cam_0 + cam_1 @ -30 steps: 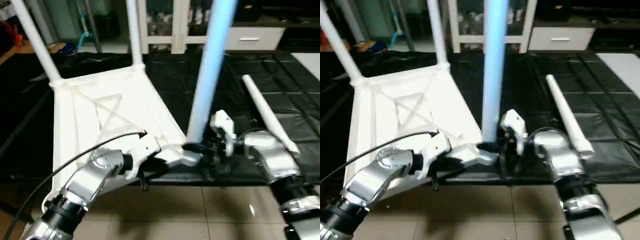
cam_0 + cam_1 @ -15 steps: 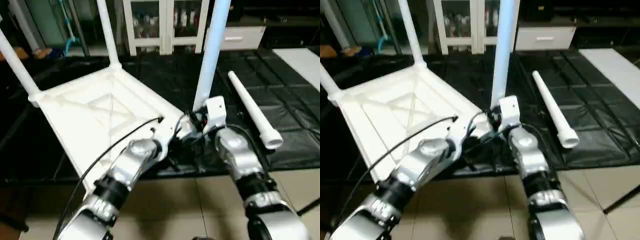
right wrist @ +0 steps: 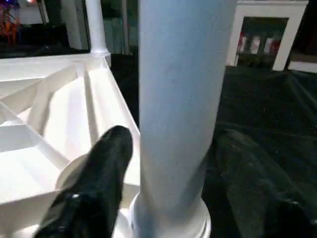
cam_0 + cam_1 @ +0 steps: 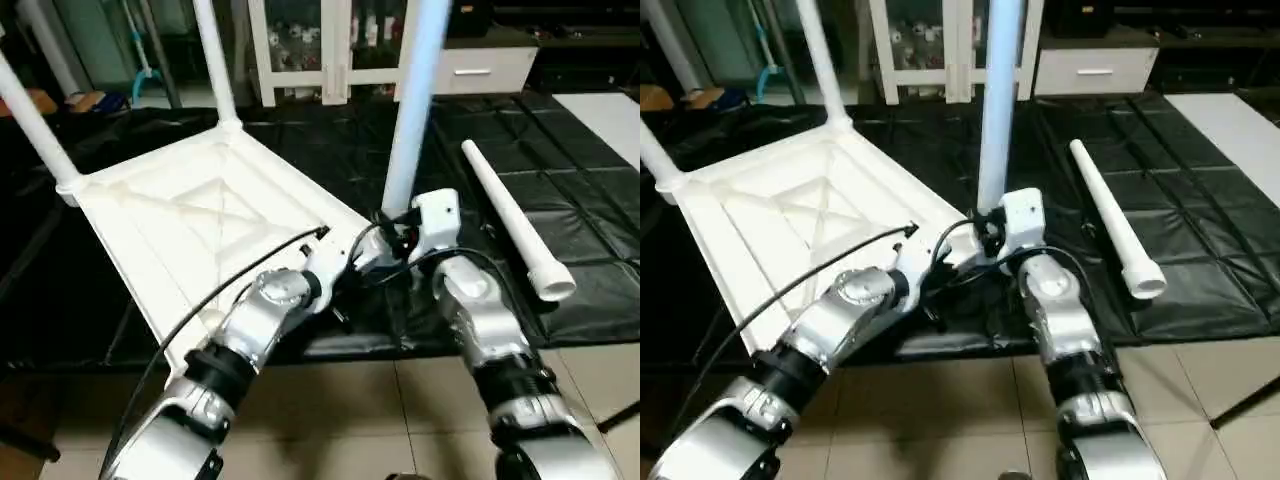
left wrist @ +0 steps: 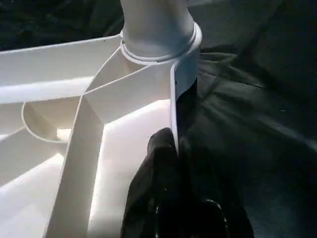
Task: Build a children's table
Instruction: Rotate leg to tighten
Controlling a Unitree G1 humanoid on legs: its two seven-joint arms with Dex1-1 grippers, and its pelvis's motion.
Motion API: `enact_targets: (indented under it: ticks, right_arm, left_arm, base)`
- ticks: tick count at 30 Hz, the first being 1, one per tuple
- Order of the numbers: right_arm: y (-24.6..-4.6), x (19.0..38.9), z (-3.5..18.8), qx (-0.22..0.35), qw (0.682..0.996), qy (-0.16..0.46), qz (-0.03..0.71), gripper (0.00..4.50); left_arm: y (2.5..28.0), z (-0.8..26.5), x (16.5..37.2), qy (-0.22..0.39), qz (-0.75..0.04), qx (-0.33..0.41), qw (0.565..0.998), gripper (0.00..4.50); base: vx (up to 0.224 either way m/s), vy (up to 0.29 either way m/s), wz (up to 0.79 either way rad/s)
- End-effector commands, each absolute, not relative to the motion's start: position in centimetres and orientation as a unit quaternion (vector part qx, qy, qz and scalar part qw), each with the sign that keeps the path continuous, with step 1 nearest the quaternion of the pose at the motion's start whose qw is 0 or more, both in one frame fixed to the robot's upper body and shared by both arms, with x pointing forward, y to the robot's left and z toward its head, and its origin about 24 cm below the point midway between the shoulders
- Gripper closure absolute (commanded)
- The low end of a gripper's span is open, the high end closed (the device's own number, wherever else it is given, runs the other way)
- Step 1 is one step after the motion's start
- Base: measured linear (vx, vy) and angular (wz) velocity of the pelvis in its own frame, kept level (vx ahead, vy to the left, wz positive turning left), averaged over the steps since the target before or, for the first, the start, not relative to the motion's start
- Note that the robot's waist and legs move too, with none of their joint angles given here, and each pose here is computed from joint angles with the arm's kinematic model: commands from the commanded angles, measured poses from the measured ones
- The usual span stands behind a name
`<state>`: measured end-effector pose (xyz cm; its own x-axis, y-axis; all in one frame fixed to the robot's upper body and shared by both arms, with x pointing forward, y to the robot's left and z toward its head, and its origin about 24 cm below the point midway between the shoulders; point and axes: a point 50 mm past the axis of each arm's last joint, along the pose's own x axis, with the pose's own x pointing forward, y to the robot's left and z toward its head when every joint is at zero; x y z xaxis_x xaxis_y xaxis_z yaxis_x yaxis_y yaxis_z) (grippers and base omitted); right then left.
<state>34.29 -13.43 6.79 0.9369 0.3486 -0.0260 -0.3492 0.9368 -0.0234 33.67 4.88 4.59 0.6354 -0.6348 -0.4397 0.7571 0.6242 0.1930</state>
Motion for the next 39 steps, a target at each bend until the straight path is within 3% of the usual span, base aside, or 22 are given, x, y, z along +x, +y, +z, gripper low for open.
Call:
enact_targets:
  ticks: [1,6,12,17,23,24,29,34,39]
  right_arm:
    - [-13.4,34.0,7.4,-0.019,0.983,-0.004,0.183,1.24]
    - [-14.4,32.7,6.0,-0.074,0.982,0.043,0.168,0.97]
    - [-14.2,32.5,5.9,-0.076,0.984,0.052,0.151,0.97]
    - [-14.1,31.5,5.8,-0.067,0.984,0.056,0.156,0.84]
    - [-13.9,30.7,6.2,-0.064,0.976,0.047,0.203,0.84]
    - [-13.9,30.6,6.3,-0.065,0.975,0.046,0.207,0.84]
    - [-13.8,30.3,6.9,-0.081,0.967,0.033,0.239,0.84]
    - [-13.1,29.2,7.2,-0.065,0.946,0.037,0.316,0.84]
    - [-12.9,27.9,7.5,-0.048,0.914,0.052,0.400,0.84]
  left_arm:
    - [5.4,4.9,34.3,0.156,-0.384,0.200,0.888,4.50]
    - [5.1,6.7,35.7,0.095,-0.385,0.206,0.895,4.50]
    - [5.3,6.9,36.2,0.078,-0.372,0.224,0.897,4.50]
    - [5.8,7.9,36.6,0.081,-0.379,0.174,0.905,3.73]
    - [7.8,9.8,36.6,0.049,-0.370,0.112,0.921,3.45]
    - [8.0,10.0,36.5,0.046,-0.372,0.108,0.921,3.25]
    - [11.2,11.8,34.0,0.033,-0.422,0.070,0.903,2.96]
    - [19.1,11.1,27.2,0.161,-0.500,0.129,0.841,2.96]
    - [22.8,10.8,22.6,0.262,-0.492,0.136,0.819,2.96]
  base:
    - [0.000,0.000,0.00]
    - [0.000,0.000,0.00]
    - [0.000,0.000,0.00]
    - [0.000,0.000,0.00]
    - [0.000,0.000,0.00]
    - [0.000,0.000,0.00]
    - [0.000,0.000,0.00]
    - [0.000,0.000,0.00]
    - [0.000,0.000,0.00]
